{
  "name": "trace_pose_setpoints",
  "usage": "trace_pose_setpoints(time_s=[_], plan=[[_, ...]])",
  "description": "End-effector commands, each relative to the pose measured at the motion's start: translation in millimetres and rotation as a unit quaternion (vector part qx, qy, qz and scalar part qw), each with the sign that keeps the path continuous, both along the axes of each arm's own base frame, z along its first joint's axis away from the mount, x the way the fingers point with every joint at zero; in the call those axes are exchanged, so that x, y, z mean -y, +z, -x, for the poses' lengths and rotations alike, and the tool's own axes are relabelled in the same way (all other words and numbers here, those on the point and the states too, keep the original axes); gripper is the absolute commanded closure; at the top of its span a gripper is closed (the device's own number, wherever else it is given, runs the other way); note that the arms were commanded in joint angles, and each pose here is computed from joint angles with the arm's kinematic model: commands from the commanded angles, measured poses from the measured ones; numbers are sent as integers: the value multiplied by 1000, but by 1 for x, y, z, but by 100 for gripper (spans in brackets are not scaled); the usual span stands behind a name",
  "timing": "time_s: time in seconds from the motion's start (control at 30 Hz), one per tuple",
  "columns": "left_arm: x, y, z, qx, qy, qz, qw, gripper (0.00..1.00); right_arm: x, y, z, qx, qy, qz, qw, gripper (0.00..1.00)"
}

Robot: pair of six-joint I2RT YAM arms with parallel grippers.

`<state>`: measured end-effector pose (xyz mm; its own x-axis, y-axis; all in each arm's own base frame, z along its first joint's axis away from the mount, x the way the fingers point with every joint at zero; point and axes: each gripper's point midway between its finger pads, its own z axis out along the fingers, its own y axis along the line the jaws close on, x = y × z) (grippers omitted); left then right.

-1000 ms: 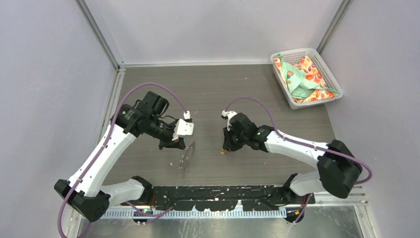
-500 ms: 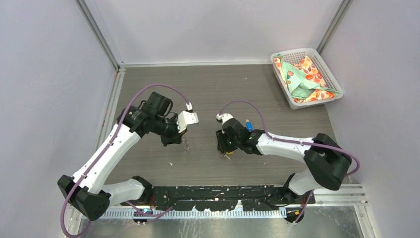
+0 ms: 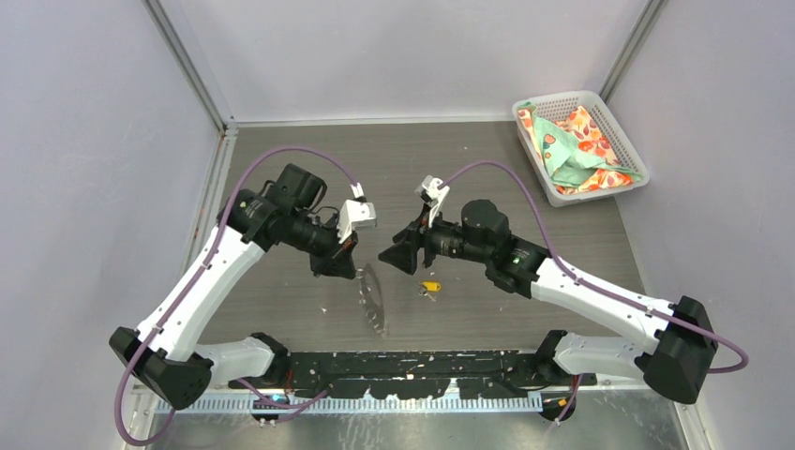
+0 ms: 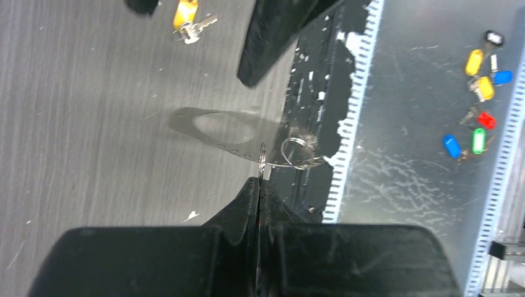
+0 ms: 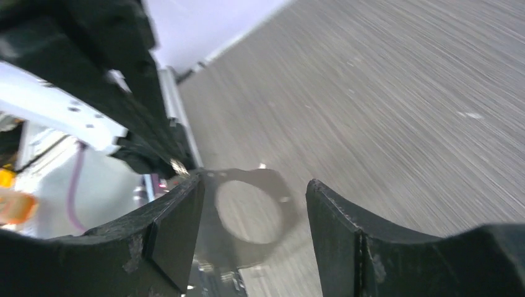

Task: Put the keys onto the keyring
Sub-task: Place the key at the center of the board, then adjust the keyring.

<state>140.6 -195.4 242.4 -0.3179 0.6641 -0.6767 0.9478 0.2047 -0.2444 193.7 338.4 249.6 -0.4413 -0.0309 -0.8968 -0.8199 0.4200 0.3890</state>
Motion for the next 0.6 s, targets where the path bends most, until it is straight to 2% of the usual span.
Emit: trace_pose_setpoints(time_s=[0.0,0.27,0.57], plan=[[14,32,22,-41,-23,63,997,100,-22,76,31,38,104,-132,985,36],[17,44,32,-58,-36,83,994,100,-31,101,58,33,190,-156,969,49],[19,49,33,-61,-37,90,993,100,-31,79,73,31,219,-86,971,52]])
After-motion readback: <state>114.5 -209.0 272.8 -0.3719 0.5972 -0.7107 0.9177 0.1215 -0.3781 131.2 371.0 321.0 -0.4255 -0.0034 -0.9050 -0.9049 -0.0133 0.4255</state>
